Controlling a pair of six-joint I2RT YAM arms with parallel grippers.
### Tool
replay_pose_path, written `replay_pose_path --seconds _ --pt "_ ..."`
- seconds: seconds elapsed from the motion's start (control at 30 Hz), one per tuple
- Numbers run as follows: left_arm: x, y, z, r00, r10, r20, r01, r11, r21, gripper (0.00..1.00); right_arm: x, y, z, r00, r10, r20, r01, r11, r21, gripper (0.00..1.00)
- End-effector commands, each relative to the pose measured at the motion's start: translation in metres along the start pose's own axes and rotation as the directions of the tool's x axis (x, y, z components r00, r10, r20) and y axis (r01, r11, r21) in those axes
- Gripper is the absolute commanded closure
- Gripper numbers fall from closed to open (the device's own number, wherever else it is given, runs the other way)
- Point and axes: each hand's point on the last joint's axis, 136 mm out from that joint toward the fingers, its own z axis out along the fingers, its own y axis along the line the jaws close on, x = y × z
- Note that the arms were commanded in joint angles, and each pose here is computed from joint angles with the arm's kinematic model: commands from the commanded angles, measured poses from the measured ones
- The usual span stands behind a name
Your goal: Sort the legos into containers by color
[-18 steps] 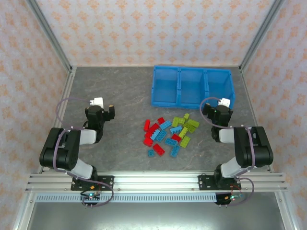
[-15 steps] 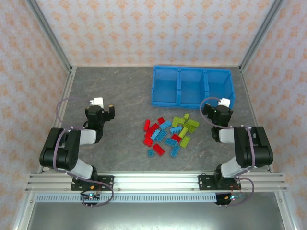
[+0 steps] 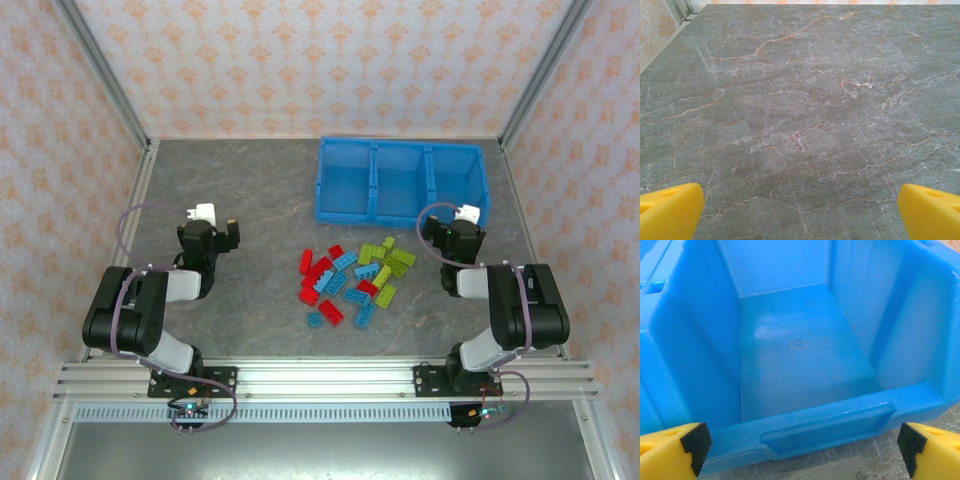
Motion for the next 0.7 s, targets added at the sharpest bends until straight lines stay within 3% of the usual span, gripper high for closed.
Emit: replay_pose_path --seconds 0.0,0.1,0.2,0.27,0.37,0.5,0.67 --pt "-0.015 -0.002 -0.001 0.999 0.008 0.042 -0.008 1.000 0.006 0.00 -0.009 0.009 -0.001 1.000 -0.012 0.017 0.013 0.999 -0.041 0.01" --pt "-0.015 -0.002 -0.001 0.999 0.006 0.042 -0.006 1.000 0.006 0.00 -0.026 0.009 -0.009 0.999 -0.013 0.034 0.013 1.000 -0.020 0.01" --pt "-0.016 -0.004 -0.002 0.999 0.012 0.048 -0.013 1.000 0.019 0.00 -0.048 -0.009 -0.033 0.996 0.089 -0.019 -0.087 0.990 0.111 0.01" --pt "-0.021 -0.009 -0.008 0.998 0.029 0.055 -0.031 0.999 0.031 0.00 -0.051 -0.012 -0.053 0.963 0.247 -0.106 -0.229 0.961 0.156 0.01" --pt "-0.038 -0.012 -0.028 0.998 0.053 0.039 -0.053 0.998 0.019 0.00 -0.039 0.017 -0.084 0.855 0.406 -0.324 -0.389 0.914 0.118 0.01" --pt "-0.062 -0.035 -0.067 0.998 0.052 0.017 -0.054 0.994 0.100 0.00 -0.008 0.066 -0.121 0.735 0.342 -0.585 -0.390 0.919 0.048 0.01" --pt "-0.096 -0.091 -0.133 0.998 0.059 0.014 -0.061 0.942 0.331 0.00 0.010 0.108 -0.154 0.636 0.210 -0.742 -0.320 0.947 -0.007 0.01"
